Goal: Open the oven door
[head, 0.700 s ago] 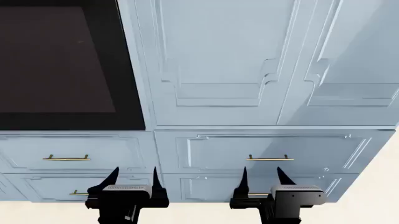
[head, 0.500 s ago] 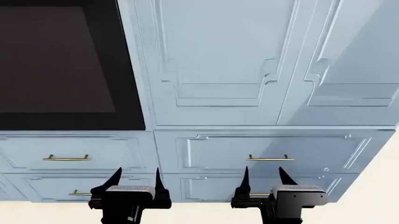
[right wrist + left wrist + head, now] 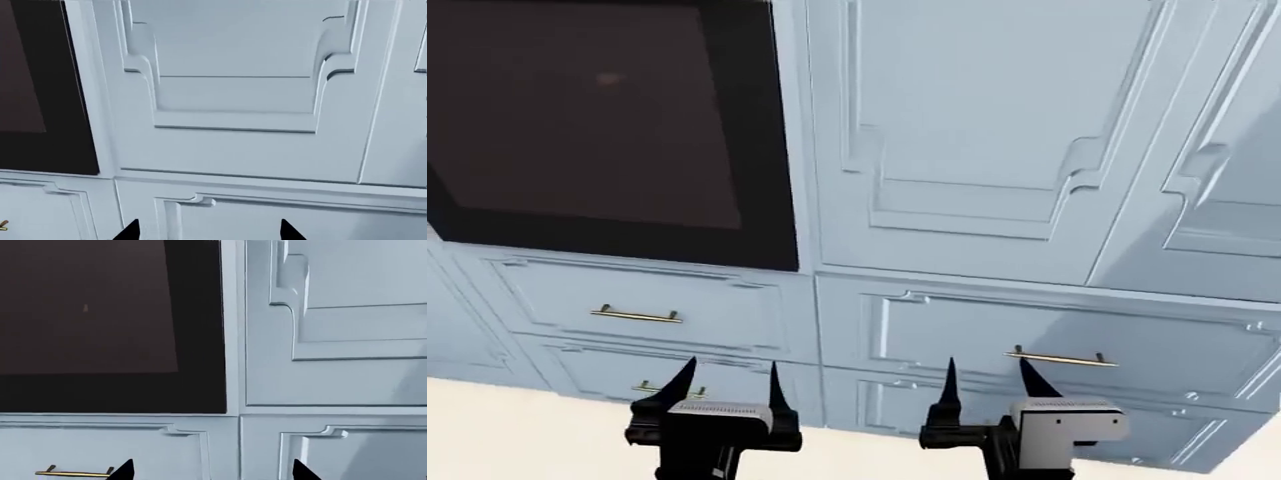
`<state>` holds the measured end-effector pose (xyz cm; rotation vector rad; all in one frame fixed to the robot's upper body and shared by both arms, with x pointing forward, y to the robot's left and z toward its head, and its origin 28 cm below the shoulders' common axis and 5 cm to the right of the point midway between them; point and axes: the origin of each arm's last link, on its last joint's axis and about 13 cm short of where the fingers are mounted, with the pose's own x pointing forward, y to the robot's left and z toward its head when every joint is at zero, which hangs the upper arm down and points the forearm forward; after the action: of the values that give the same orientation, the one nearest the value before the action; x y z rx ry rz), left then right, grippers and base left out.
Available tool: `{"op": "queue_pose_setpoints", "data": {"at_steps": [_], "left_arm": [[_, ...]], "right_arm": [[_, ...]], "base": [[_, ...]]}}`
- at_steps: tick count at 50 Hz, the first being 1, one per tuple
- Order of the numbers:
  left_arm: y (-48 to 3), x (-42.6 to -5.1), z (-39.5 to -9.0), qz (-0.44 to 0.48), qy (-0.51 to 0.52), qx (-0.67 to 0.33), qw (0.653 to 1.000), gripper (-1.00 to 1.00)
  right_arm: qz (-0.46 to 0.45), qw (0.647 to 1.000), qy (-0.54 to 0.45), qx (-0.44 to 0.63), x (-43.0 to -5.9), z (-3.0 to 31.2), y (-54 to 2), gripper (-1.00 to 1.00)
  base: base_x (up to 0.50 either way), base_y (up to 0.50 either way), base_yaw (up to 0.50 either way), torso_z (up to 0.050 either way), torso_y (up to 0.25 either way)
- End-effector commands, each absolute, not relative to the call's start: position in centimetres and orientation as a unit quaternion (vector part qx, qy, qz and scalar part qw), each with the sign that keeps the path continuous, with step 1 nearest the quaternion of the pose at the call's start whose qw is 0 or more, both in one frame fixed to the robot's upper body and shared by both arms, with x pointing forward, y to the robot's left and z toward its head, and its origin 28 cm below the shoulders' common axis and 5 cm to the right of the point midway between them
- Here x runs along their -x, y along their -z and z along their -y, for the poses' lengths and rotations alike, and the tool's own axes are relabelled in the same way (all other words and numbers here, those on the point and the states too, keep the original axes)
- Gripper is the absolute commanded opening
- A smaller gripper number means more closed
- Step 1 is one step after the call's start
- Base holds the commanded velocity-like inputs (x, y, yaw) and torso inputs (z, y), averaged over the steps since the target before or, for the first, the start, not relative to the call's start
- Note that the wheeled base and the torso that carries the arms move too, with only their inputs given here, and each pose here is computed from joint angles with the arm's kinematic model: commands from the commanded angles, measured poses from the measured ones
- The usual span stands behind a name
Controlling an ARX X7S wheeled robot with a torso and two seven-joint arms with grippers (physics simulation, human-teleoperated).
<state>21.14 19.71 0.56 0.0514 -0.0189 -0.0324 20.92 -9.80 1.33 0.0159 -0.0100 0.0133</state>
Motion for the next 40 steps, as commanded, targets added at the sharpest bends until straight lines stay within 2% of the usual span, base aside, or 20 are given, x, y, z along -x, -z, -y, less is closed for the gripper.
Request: {"op": "queue_pose_setpoints", "data": {"at_steps": [1, 26, 40], "left_arm": [[-0.52, -21.14, -19.64, 0.012, 0.016, -0.028, 0.999, 1.00], [-0.30, -21.05, -19.59, 0.009, 0.016, -0.029, 0.999, 1.00], [-0.42, -21.07, -19.62, 0.007, 0.015, -0.030, 0.999, 1.00]], "right_arm": [[0.004, 1.000, -0.012, -0.007, -20.91, 9.76, -1.32, 1.00], [-0.001, 1.000, -0.027, 0.011, -20.89, 9.52, -1.01, 1.00], [-0.007, 0.997, -0.069, 0.017, -20.75, 9.14, -1.09, 1.00]], "base": [[0.00, 0.00, 0.50, 0.000, 0.000], [0.00, 0.00, 0.49, 0.000, 0.000], [0.07, 0.02, 0.00, 0.000, 0.000]]}}
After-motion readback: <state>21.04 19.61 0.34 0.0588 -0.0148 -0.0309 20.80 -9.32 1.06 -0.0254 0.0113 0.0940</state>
